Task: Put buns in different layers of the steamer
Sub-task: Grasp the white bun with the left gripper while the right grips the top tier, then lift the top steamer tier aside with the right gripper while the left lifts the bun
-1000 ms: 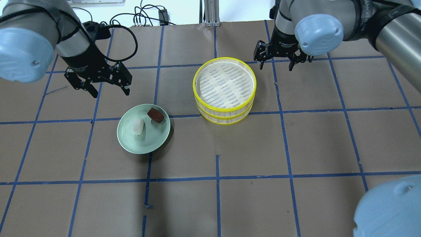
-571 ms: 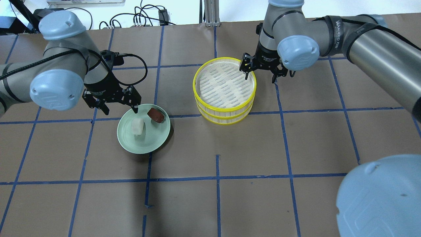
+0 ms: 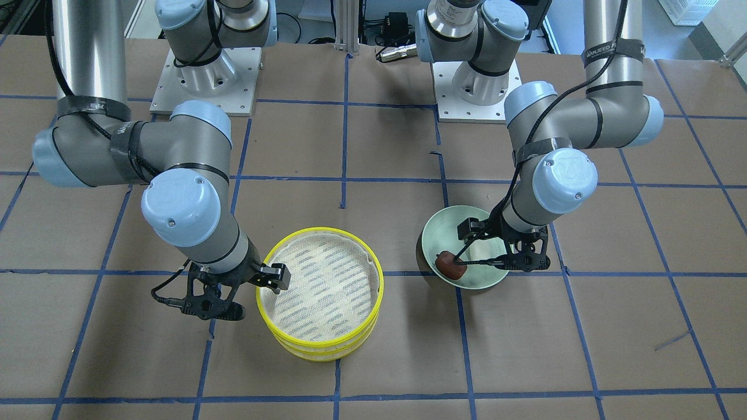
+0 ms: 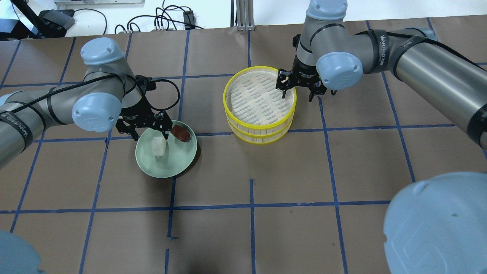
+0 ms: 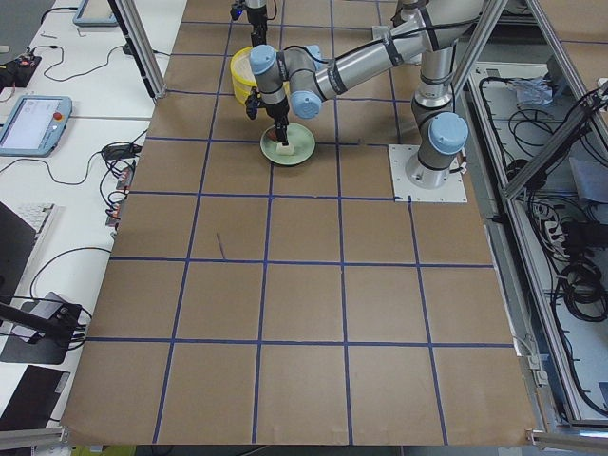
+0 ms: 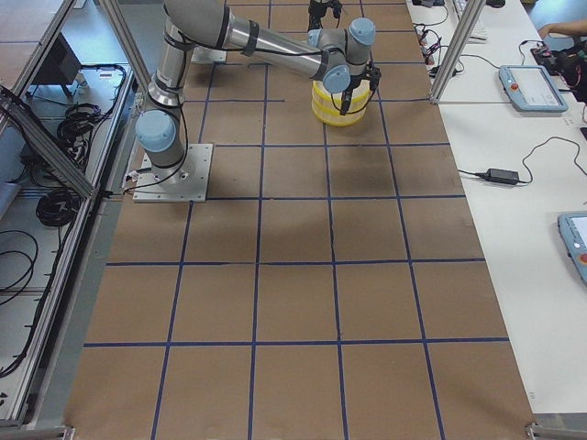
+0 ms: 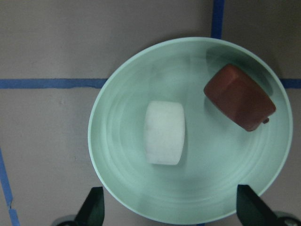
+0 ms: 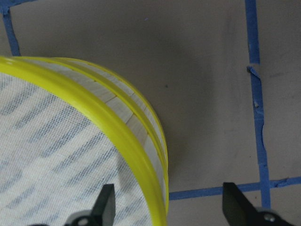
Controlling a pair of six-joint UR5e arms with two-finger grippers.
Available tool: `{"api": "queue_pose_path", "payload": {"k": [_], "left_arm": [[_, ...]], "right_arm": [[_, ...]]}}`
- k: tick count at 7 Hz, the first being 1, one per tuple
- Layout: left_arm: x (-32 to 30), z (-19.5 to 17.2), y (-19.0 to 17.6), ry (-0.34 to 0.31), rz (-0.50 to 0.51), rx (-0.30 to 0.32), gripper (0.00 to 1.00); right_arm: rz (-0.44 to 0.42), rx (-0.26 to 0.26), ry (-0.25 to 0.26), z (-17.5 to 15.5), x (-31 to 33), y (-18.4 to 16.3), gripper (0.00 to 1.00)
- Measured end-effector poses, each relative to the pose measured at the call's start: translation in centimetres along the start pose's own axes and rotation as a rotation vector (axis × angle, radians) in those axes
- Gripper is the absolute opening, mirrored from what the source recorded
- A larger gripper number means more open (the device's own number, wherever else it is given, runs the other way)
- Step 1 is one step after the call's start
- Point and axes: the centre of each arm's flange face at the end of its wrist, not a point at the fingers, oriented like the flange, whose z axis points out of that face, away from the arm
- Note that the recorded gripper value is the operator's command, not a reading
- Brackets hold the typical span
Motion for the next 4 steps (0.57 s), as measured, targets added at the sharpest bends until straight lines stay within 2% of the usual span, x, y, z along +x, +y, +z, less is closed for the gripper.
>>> {"api": "queue_pose_path", "payload": {"k": [1, 3, 4], "left_arm": [[0.0, 1.3, -0.4, 0.0, 0.001, 0.002, 0.96], [0.0, 3.9, -0.2, -0.002, 0.002, 0.016, 0.15], [0.0, 4.3, -0.3, -0.003, -0.001, 0.024, 0.06]], "right_arm": [[-0.027, 0.007, 0.014, -0.1, 0.2, -0.1, 0.24], [-0.055, 0.015, 0.044, -0.3, 0.6, 0.0, 0.18], [-0.058, 0.015, 0.048, -0.4, 0.7, 0.0, 0.17]]}}
